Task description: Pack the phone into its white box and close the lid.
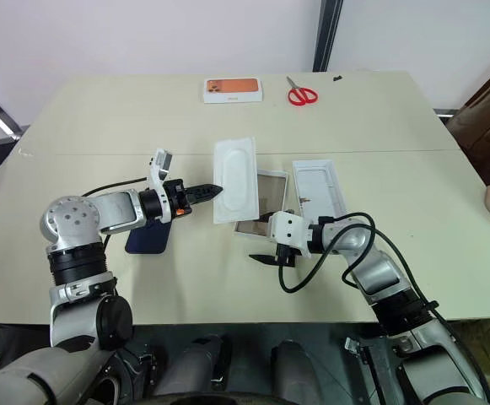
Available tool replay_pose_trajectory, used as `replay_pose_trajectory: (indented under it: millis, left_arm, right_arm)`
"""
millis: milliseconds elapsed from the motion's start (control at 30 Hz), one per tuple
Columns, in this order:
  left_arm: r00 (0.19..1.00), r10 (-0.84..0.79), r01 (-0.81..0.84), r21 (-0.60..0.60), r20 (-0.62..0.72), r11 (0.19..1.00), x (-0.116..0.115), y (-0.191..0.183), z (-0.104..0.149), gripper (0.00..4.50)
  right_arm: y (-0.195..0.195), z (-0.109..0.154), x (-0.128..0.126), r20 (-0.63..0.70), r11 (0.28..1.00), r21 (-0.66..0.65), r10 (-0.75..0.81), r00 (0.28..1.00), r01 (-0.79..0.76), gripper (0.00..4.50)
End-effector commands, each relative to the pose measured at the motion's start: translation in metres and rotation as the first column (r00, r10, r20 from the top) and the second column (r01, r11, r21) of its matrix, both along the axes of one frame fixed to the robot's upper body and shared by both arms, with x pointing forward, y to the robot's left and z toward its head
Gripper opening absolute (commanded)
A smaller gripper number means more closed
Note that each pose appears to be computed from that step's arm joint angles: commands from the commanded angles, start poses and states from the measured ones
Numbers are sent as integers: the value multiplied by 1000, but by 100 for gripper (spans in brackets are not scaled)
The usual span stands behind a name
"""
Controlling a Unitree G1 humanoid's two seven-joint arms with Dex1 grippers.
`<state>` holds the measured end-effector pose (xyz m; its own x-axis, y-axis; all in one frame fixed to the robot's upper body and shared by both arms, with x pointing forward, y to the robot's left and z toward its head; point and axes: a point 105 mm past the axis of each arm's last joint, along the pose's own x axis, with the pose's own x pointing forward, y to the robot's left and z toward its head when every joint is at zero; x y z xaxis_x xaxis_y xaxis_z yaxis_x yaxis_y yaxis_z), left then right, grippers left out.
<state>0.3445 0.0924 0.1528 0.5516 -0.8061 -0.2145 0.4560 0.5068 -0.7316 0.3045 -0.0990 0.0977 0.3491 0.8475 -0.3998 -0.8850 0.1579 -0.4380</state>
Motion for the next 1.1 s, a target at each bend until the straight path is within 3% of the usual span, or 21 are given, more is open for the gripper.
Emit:
replay_pose_trajectory:
  millis: [33,300,700,833,1000,1100]
  left_arm:
    - [998,-15,14,30,58,999,-2,-1,5,0]
    - [989,-99,76,194,110,978,1,-25,-16,0]
    - [989,-120,106,148,84,983,21,-53,-16,0]
    - [987,-144,132,152,71,980,17,-55,-17,136]
    - [982,-156,138,159,103,978,16,-53,-9,390]
    - [982,-123,98,165,147,981,23,-48,-1,390]
  right_arm:
    - [-26,34,0,46,996,69,-56,997,53,381]
    - [-86,52,-10,90,973,52,-230,969,226,381]
    - [-82,47,-11,100,957,88,-283,954,275,381]
    - [-84,46,-12,108,958,73,-285,952,278,386]
    - [-81,48,-11,103,958,93,-280,954,271,386]
    - [-74,55,-6,116,955,136,-280,953,264,386]
